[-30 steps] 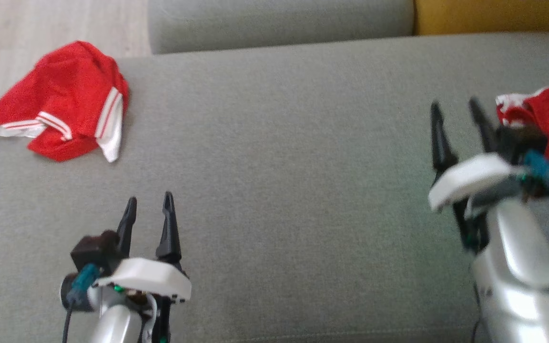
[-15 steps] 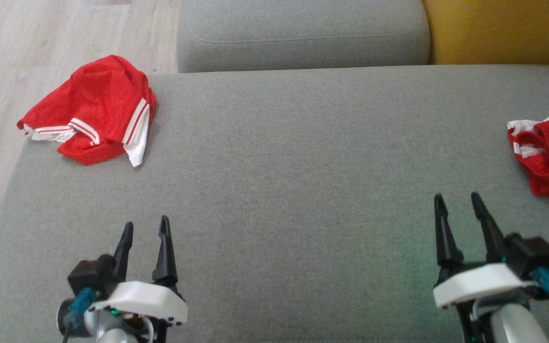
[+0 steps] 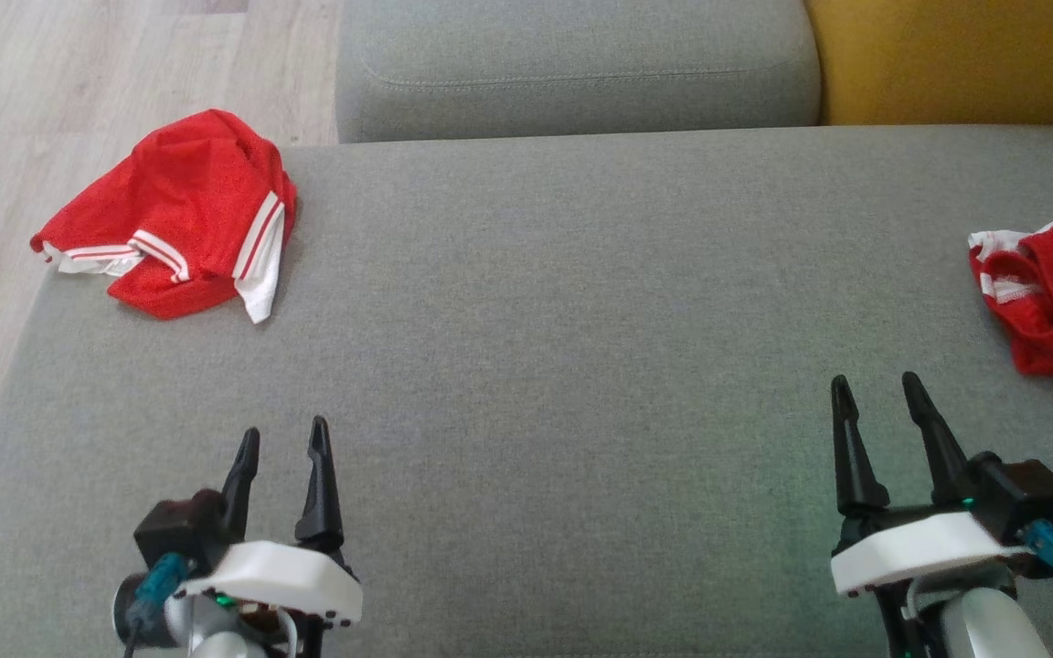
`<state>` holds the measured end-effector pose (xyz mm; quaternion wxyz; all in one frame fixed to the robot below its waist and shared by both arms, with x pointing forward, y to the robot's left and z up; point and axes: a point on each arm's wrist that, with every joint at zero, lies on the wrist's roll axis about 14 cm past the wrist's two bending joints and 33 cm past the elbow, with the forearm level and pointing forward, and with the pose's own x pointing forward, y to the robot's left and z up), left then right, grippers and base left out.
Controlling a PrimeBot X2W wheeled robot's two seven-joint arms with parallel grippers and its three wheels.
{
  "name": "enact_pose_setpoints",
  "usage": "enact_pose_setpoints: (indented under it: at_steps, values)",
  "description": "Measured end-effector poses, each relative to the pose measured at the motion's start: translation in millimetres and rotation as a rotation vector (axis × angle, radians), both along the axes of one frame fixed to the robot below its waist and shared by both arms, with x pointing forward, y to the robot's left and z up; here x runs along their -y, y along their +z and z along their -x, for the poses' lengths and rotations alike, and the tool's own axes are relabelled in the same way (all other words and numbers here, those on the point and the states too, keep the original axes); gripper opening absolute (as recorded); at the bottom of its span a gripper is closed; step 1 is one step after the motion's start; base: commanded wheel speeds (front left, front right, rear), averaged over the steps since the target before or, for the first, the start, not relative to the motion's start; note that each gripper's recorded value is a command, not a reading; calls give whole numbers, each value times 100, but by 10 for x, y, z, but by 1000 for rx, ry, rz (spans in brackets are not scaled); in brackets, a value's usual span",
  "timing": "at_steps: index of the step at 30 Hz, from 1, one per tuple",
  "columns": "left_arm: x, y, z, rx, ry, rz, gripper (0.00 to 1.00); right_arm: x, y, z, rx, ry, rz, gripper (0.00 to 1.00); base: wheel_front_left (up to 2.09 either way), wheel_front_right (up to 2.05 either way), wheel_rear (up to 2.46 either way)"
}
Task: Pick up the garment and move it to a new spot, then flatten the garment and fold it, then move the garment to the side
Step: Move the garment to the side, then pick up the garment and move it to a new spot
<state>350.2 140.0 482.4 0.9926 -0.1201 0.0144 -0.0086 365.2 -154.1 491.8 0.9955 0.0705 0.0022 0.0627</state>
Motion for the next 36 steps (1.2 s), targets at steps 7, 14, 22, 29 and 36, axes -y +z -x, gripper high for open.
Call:
enact_pose_setpoints:
  at_steps: [7, 14, 22, 29, 36]
  values:
    - [-2, -11, 6, -3, 0, -7, 100, -18, 9, -9, -1, 6, 1, 100, 0, 0, 0]
    - [-17, -25, 11, -7, 6, -5, 100, -41, -14, -19, -13, 14, 4, 100, 0, 0, 0]
    - [-236, -21, 128, -4, 77, -7, 100, -318, 1, -111, -9, 98, 12, 100, 0, 0, 0]
    - [-694, 0, 423, 3, 232, -15, 100, -893, 31, -231, -3, 265, 12, 100, 0, 0, 0]
    - [-1150, 26, 829, 11, 402, -25, 100, -1544, -7, -207, -18, 454, 7, 100, 0, 0, 0]
